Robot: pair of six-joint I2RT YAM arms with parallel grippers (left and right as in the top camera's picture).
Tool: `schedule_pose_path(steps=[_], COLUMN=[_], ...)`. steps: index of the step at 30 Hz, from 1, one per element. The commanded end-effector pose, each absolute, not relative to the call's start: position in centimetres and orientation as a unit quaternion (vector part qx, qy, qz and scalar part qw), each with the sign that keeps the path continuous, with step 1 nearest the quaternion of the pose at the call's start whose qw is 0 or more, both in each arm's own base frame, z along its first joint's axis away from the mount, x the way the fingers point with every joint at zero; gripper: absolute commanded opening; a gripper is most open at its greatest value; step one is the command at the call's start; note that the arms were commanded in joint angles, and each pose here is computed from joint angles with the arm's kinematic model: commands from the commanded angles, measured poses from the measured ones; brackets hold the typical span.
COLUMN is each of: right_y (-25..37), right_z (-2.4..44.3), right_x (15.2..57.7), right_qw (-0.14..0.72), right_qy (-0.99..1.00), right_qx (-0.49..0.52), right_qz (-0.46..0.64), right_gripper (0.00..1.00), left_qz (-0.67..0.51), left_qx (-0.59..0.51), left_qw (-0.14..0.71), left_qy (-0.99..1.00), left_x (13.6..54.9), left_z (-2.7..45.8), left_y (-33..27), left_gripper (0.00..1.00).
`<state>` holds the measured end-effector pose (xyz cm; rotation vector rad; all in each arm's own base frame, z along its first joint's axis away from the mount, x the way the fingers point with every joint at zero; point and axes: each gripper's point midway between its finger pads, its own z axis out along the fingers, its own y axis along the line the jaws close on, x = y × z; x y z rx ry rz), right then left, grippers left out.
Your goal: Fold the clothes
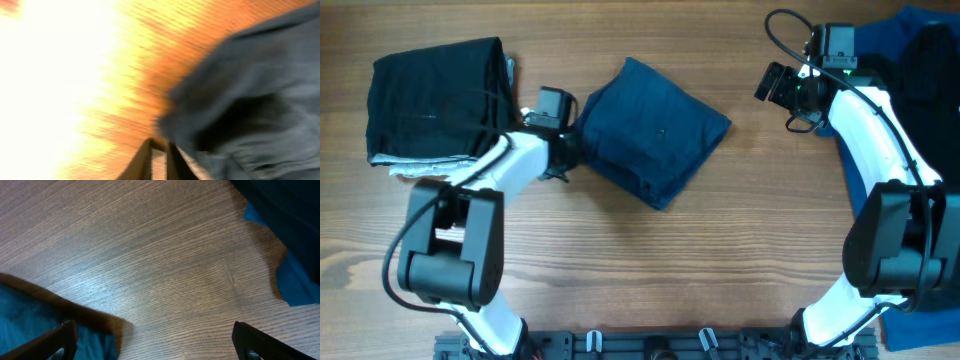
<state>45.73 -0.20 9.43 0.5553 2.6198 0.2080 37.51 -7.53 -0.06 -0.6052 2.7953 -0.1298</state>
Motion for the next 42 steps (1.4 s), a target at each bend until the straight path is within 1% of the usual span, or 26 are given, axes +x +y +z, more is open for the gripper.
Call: schedule_pose_path(steps=[1,3,4,5,7,8,10,11,14,19,22,25,28,31,35,37,40,41,42], right_y=[-0.4,-0.4,-0.4,-0.4,-0.4,-0.4,-0.4,-0.4,-0.4,-0.4,-0.4,-0.4,-0.4,-0.4,-0.4,-0.4,-0.4,-0.4,-0.4], right_z=[9.2,9.3,9.3,9.3,9.3,9.3,9.2,9.3,9.2,9.3,9.3,9.2,9.2,9.2,9.3,9.2,9.2,9.2,9.2], right_x=[45.7,45.8,45.8,45.8,45.8,45.8,45.7,45.8,45.7,45.8,45.8,45.7,45.7,45.7,45.8,45.7,45.7,45.7,45.7], right_qw=[0.226,0.226,0.226,0.226,0.226,0.226,0.226,0.226,0.226,0.226,0.226,0.226,0.226,0.226,0.226,0.226,0.226,0.226,0.226], right_qy=[0.949,0.949,0.949,0.949,0.949,0.949,0.949,0.949,0.949,0.949,0.949,0.949,0.949,0.949,0.949,0.949,0.949,0.949,0.949], right_qx=[0.209,0.209,0.209,0.209,0.209,0.209,0.209,0.209,0.209,0.209,0.209,0.209,0.209,0.209,0.209,0.209,0.209,0.209,0.209], right_qz=[0.069,0.069,0.069,0.069,0.069,0.069,0.069,0.069,0.069,0.069,0.069,0.069,0.069,0.069,0.069,0.069,0.069,0.069,0.069], right_gripper=[1.0,1.0,0.99,0.99,0.99,1.0,1.0,1.0,0.99,0.99,1.0,0.99,0.99,0.99,0.99,0.99,0.99,0.99,0.99], left_qz=[-0.057,-0.071,-0.081,-0.094,-0.108,-0.113,-0.118,-0.118,-0.127,-0.121,-0.113,-0.092,-0.026,0.051,0.134,0.175,0.198,0.197,0.186], left_qx=[-0.214,-0.207,-0.202,-0.2,-0.21,-0.204,-0.201,-0.191,-0.16,-0.145,-0.131,-0.125,-0.124,-0.109,-0.061,-0.066,-0.086,-0.095,-0.103], left_qw=[0.122,0.131,0.143,0.157,0.167,0.169,0.157,0.152,0.15,0.168,0.153,0.128,0.089,0.083,0.113,0.13,0.122,0.116,0.11], left_qy=[0.968,0.967,0.965,0.963,0.957,0.958,0.96,0.962,0.968,0.968,0.973,0.98,0.988,0.989,0.983,0.974,0.969,0.969,0.971], left_x=[37.9,38.1,38.3,38.4,38.2,38.1,37.4,37.1,36.5,36.4,35.6,34.6,32.6,31.4,32.2,32.7,33.1,33.2,33.1], left_z=[1.8,4.5,5.9,7.2,8.5,8.6,7.9,7.5,6.4,5.3,3.4,1.5,-0.4,-0.5,0.2,0.9,1.8,2.2,2.5], left_y=[-7.3,-8.1,-8.8,-9.6,-11.0,-11.9,-14.0,-14.9,-18.5,-21.4,-22.6,-22.5,-20.1,-17.1,-14.0,-12.1,-9.9,-9.3,-9.2], left_gripper=[0.08,0.14,0.2,0.25,0.26,0.28,0.41,0.46,0.55,0.56,0.55,0.53,0.53,0.53,0.55,0.56,0.62,0.67,0.78])
